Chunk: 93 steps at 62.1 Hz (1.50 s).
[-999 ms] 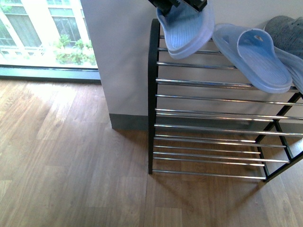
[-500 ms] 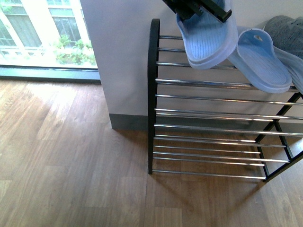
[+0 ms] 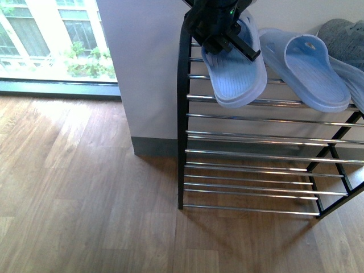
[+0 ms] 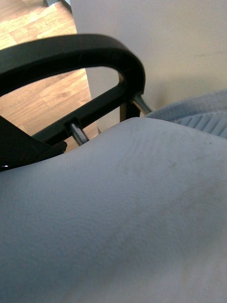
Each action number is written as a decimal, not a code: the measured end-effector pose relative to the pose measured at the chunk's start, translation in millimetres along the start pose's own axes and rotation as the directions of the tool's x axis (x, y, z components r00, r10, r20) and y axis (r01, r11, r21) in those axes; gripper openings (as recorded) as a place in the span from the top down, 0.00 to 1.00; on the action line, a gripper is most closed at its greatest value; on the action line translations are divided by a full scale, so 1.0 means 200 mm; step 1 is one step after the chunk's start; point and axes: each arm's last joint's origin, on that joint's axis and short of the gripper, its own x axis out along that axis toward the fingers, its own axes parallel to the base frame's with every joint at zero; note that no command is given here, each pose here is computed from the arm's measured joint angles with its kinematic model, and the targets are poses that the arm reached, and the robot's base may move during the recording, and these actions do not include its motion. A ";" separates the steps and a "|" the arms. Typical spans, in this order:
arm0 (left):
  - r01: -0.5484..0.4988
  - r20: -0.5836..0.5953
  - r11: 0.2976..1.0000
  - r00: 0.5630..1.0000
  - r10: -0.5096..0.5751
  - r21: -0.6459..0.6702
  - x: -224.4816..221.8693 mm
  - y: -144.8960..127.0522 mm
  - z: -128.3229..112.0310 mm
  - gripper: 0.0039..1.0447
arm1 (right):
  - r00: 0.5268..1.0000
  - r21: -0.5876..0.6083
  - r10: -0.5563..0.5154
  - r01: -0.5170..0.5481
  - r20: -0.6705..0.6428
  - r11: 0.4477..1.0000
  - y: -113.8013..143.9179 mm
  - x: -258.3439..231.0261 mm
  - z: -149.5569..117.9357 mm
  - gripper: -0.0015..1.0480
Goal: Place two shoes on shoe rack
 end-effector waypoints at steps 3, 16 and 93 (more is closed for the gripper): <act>-0.008 0.002 1.000 1.000 0.008 -0.003 0.00 0.01 0.01 0.86 | 1.000 0.000 0.000 0.000 0.000 1.000 0.00 0.00 0.00 0.09; 0.004 -0.001 1.000 1.000 -0.004 -0.003 -0.03 0.03 0.03 0.55 | 1.000 0.000 -0.001 0.001 0.000 1.000 0.00 0.00 0.00 0.09; -0.344 0.067 0.881 0.921 0.384 -0.326 -0.89 0.50 -0.45 0.09 | 1.000 0.000 0.000 0.000 0.000 1.000 0.00 0.00 0.00 0.09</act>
